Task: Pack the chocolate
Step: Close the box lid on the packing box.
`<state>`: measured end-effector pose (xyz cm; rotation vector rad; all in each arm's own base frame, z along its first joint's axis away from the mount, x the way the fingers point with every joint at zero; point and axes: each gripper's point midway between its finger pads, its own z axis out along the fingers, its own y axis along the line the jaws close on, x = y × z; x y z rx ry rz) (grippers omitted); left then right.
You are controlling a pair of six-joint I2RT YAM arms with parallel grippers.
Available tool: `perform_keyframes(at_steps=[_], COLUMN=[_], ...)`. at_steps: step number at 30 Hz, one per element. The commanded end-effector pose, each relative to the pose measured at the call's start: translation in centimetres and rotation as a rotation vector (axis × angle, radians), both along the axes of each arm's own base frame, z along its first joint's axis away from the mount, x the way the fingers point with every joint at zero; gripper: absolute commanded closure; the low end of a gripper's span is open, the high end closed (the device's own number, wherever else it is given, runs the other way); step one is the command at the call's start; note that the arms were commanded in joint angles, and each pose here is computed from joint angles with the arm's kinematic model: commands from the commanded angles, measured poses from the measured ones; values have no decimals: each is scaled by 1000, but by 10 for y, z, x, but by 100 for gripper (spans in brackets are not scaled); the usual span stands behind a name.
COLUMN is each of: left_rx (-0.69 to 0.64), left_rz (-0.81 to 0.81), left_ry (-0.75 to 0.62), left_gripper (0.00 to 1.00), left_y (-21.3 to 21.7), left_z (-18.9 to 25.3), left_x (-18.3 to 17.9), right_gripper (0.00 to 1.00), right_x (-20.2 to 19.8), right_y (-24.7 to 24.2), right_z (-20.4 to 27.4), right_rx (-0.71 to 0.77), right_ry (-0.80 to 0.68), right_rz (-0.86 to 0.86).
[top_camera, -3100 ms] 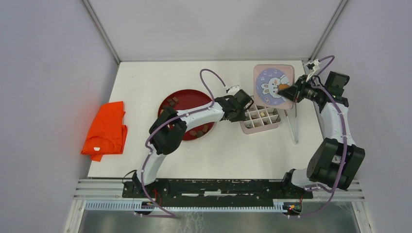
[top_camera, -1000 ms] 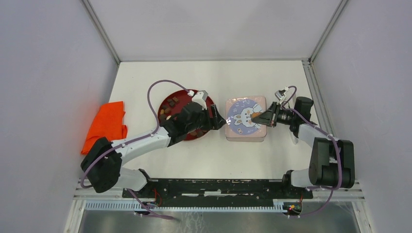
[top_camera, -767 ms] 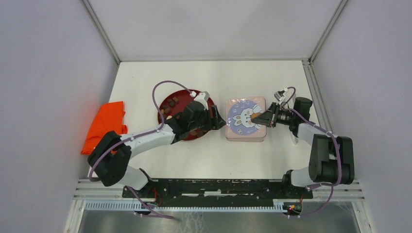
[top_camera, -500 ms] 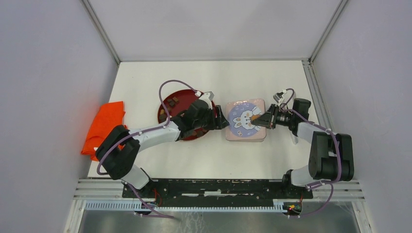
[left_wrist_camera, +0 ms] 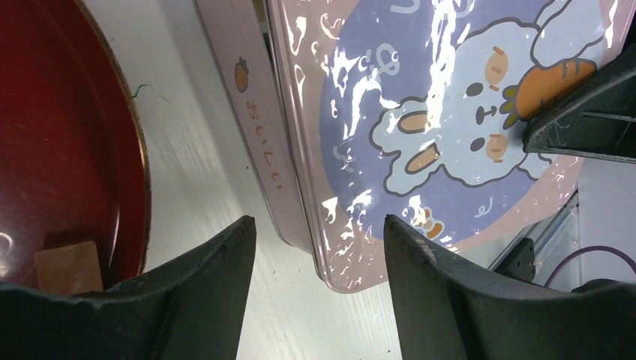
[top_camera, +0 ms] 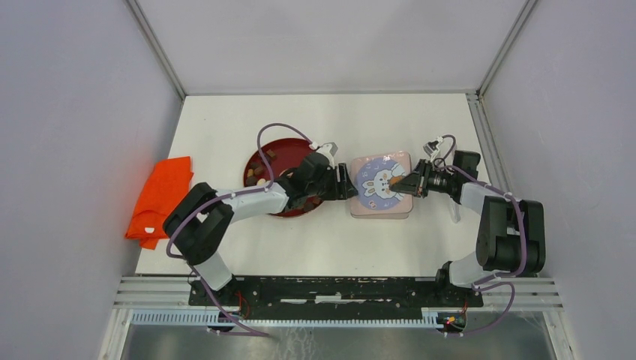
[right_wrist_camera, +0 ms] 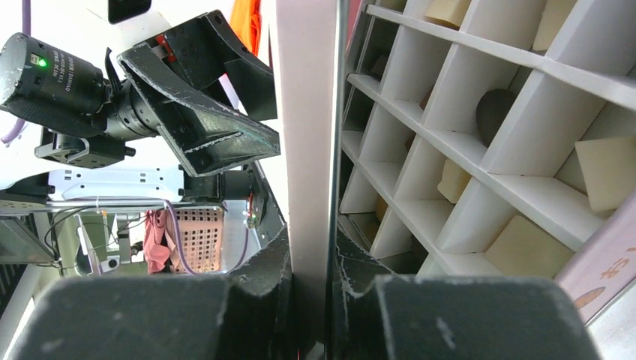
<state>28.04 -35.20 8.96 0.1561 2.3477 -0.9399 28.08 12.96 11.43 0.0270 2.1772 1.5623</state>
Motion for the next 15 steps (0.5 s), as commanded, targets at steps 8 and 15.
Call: perform_keyframes(at_steps=[8, 15], left_rx=[-55, -72], left_rz=[-82, -106], left_ry=[6, 19], left_gripper=[35, 35], left_y=[-29, -36], left_z=[8, 7], left_x=[10, 8], right_gripper=[75, 69], right_x=[18, 25], right_y=[-16, -22], right_z=[-3, -6], right_rx=[-118, -184], right_ry=[-74, -102], right_rz=[2, 5])
